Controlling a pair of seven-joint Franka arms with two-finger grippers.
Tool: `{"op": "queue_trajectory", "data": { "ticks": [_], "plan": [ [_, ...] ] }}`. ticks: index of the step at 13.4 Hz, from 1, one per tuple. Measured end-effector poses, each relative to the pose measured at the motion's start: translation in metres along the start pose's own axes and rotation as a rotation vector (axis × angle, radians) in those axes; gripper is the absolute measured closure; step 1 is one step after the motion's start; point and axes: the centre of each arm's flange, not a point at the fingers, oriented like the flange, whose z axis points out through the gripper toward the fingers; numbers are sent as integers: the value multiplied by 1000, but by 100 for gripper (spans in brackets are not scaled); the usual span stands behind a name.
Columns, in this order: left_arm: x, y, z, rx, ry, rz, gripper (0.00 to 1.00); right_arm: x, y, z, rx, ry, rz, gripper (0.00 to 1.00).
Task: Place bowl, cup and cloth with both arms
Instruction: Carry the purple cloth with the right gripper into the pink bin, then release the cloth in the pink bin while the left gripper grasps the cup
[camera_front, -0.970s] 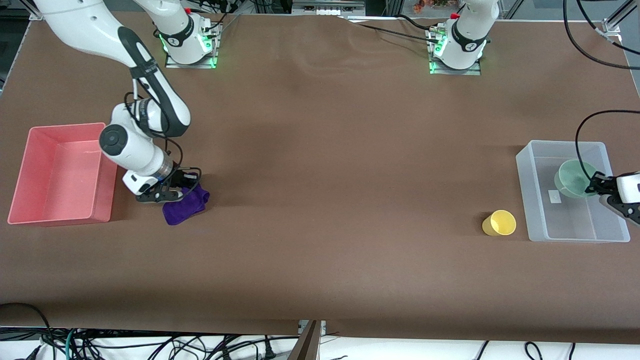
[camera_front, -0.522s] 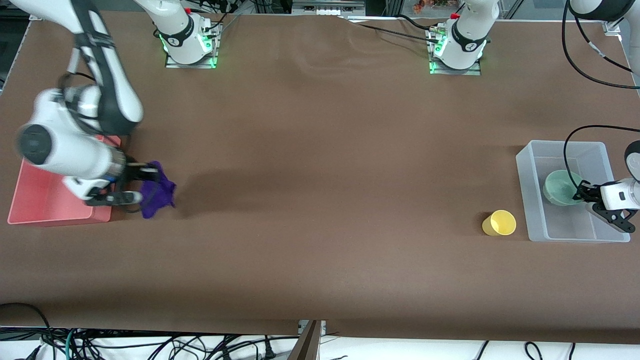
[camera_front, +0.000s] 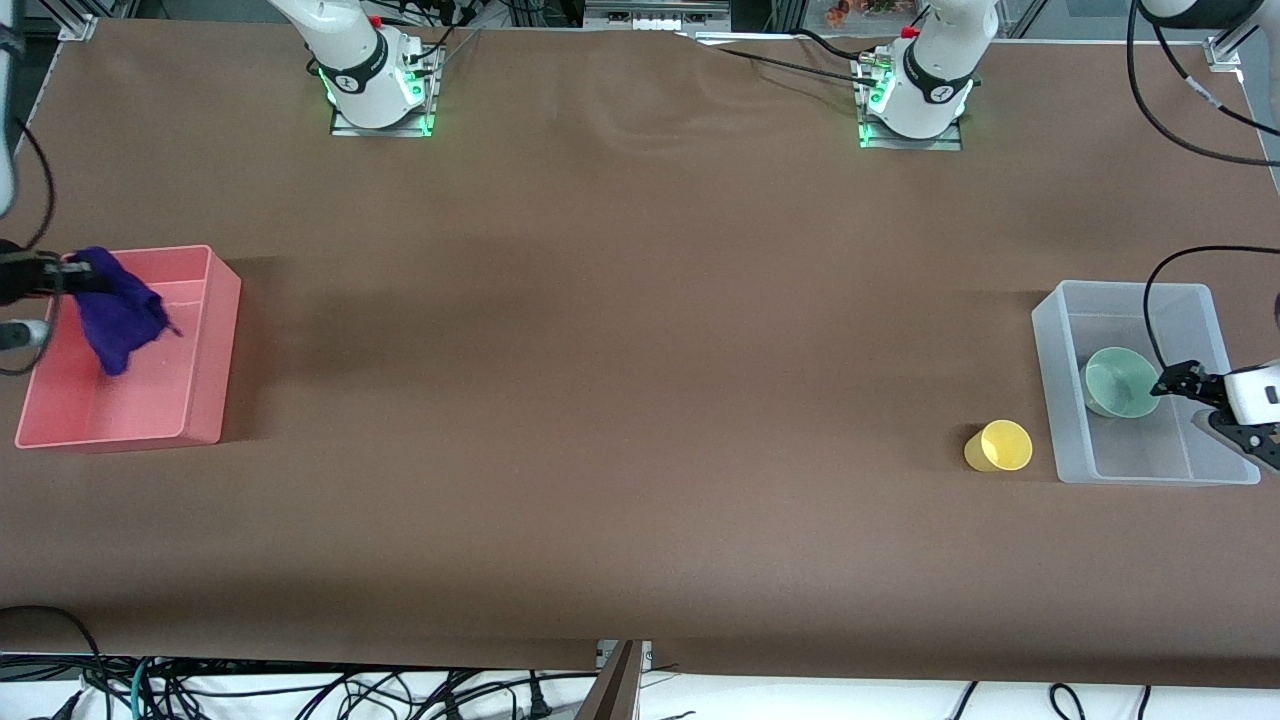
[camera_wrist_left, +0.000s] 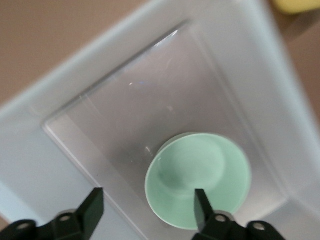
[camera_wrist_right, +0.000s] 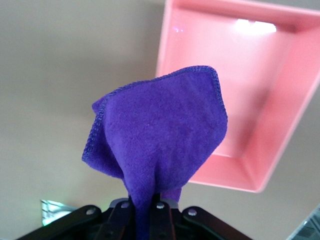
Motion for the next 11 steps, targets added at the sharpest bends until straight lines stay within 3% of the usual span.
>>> {"op": "queue_trajectory", "data": {
  "ticks": [1, 4, 8, 11],
  "plan": [
    [15, 19, -30, -2, 12, -10, 1, -9, 15, 3, -1, -4, -11, 91],
    [75, 89, -85, -7, 46, -21, 0, -7, 44, 33, -13, -5, -5, 91],
    [160, 161, -51, 64, -5, 136, 0, 28, 58, 131, -25, -5, -5, 91],
    [183, 164, 2, 85, -10, 195, 0, 40, 61, 191, -27, 17, 4, 91]
  ]
}}
